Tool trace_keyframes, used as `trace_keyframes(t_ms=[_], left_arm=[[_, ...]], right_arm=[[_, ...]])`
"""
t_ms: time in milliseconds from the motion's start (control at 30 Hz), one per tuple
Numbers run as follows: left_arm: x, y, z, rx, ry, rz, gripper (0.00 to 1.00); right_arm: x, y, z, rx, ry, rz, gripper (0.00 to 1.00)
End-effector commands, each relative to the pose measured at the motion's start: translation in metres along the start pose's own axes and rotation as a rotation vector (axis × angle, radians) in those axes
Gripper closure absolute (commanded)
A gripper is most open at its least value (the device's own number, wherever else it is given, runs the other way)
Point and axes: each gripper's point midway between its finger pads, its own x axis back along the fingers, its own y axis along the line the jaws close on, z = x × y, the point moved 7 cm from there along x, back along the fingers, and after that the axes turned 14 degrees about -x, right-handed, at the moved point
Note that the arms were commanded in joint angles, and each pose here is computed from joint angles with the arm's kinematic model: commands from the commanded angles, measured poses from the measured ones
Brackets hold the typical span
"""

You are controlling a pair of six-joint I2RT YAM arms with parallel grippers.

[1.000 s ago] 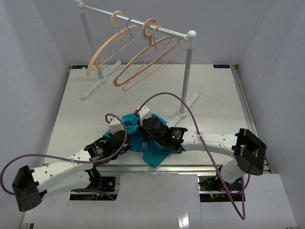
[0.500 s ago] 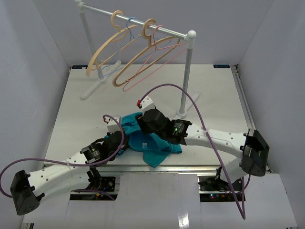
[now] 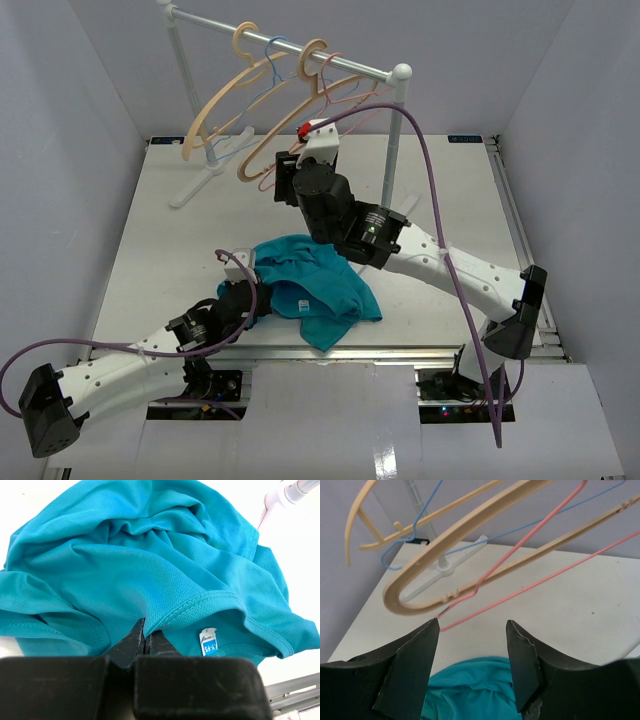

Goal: Place the t-shirt on the hanger

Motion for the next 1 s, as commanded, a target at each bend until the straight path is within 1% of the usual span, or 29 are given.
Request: trace_keyframes(t_ms=[0,100,333,533,667,800,967], left_arm=[[0.001,-0.004,-0.001,0.0,-0.023,0.043,1.0],[0.002,-0.003,-0.001,0.01,-0.035,0.054,1.0],[0.006,-0.005,-0.002,0.019,-0.044,0.092,1.0],[0.005,-0.006,-0.002,0.011,-0.038,0.097,1.0],[0.005,-0.006,-0.002,0.012,-0.039,0.097,1.0],[0.006,-0.006,-0.002,0.013,-0.04,0.099,1.0],[0.006,-0.006,-0.003,0.016,-0.043,0.102,1.0]], right_arm=[[-0.022,0.009,-0.002,-0.061,-0.08,0.089,0.37],[-0.03,0.014,-0.003,-0.08,-0.1,0.107,0.37],[-0.047,0.016,0.01,-0.083,-0.125,0.152,0.37],[-0.063,0.002,0.018,-0.055,-0.151,0.236,0.37],[-0.071,-0.004,0.017,-0.044,-0.152,0.245,0.37],[-0.068,-0.011,0.018,-0.032,-0.145,0.252,0.39],[-0.059,-0.02,0.017,-0.007,-0.138,0.259,0.45]])
